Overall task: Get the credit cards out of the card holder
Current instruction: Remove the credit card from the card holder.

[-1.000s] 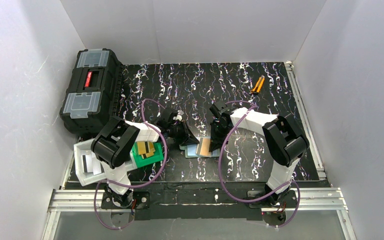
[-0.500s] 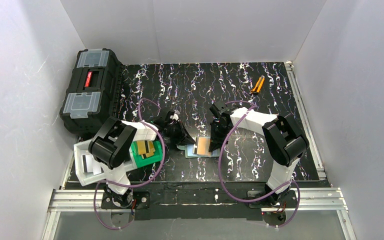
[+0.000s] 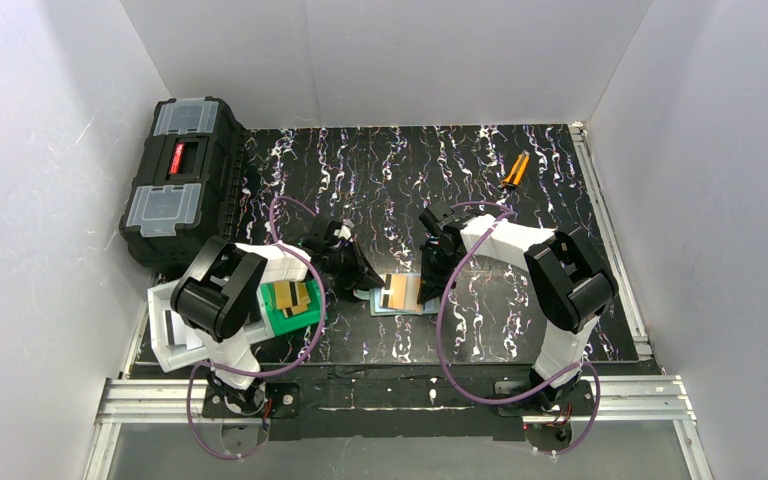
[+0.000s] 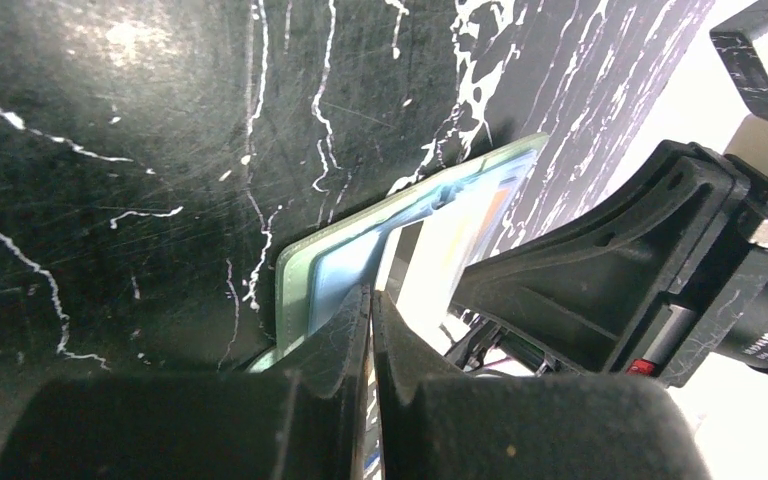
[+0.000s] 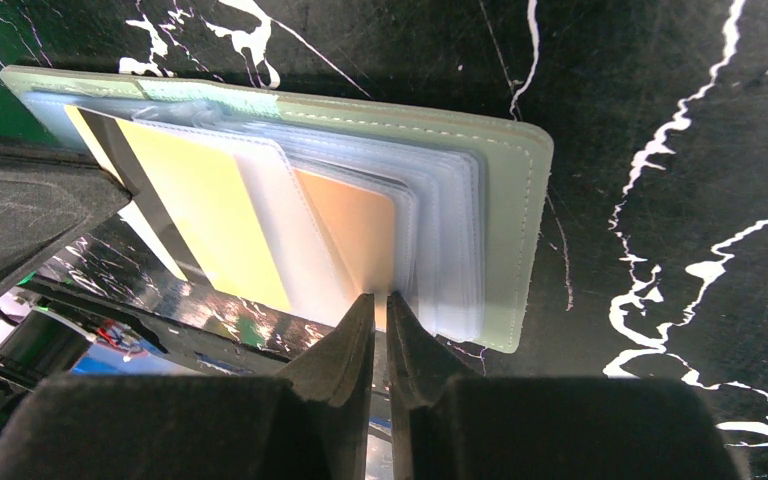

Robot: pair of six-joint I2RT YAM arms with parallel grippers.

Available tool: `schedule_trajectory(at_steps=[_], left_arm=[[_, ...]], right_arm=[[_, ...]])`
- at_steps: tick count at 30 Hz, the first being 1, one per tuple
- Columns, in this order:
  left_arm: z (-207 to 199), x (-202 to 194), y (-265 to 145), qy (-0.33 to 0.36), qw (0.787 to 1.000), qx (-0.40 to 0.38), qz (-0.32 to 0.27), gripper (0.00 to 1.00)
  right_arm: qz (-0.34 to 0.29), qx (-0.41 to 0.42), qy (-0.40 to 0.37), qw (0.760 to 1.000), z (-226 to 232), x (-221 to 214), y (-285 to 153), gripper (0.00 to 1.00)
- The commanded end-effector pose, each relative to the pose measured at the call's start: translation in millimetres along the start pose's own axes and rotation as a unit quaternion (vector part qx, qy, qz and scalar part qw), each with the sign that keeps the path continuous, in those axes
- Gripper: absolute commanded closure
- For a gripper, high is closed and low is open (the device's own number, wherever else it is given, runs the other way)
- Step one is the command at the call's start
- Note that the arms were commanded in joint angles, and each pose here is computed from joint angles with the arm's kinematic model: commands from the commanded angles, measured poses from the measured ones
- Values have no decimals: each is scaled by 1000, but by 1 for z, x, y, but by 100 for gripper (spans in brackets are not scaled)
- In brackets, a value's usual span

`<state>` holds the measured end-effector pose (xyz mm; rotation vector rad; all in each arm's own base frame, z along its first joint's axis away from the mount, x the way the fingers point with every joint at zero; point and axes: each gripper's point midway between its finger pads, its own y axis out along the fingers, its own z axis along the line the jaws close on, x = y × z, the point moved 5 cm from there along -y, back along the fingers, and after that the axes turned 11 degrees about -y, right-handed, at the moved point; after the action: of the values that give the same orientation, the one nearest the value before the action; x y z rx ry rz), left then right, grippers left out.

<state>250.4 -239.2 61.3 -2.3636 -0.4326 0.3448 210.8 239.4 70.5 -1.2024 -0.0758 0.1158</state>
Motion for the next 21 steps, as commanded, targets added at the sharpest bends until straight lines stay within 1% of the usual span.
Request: schedule_trajectory(at_steps=[1, 3, 6, 13, 17, 21], left_arm=[[-10, -4, -6, 16, 999, -36, 21, 100], [-9, -5, -4, 12, 999, -40, 30, 99], [-8, -7, -2, 10, 998, -47, 39, 89], [-7, -13, 4, 14, 998, -39, 56, 79], [-5, -14, 5, 13, 998, -36, 59, 75], [-4, -15, 7, 12, 997, -35, 66, 74]], right_arm=[[16, -73, -2, 997, -30, -9, 34, 83], [17, -71, -2, 997, -30, -9, 34, 83], [17, -71, -3, 997, -30, -9, 35, 83], [18, -70, -4, 997, -29, -8, 36, 83], [18, -70, -3, 997, -29, -8, 35, 83], [19, -71, -4, 997, -30, -8, 36, 83]])
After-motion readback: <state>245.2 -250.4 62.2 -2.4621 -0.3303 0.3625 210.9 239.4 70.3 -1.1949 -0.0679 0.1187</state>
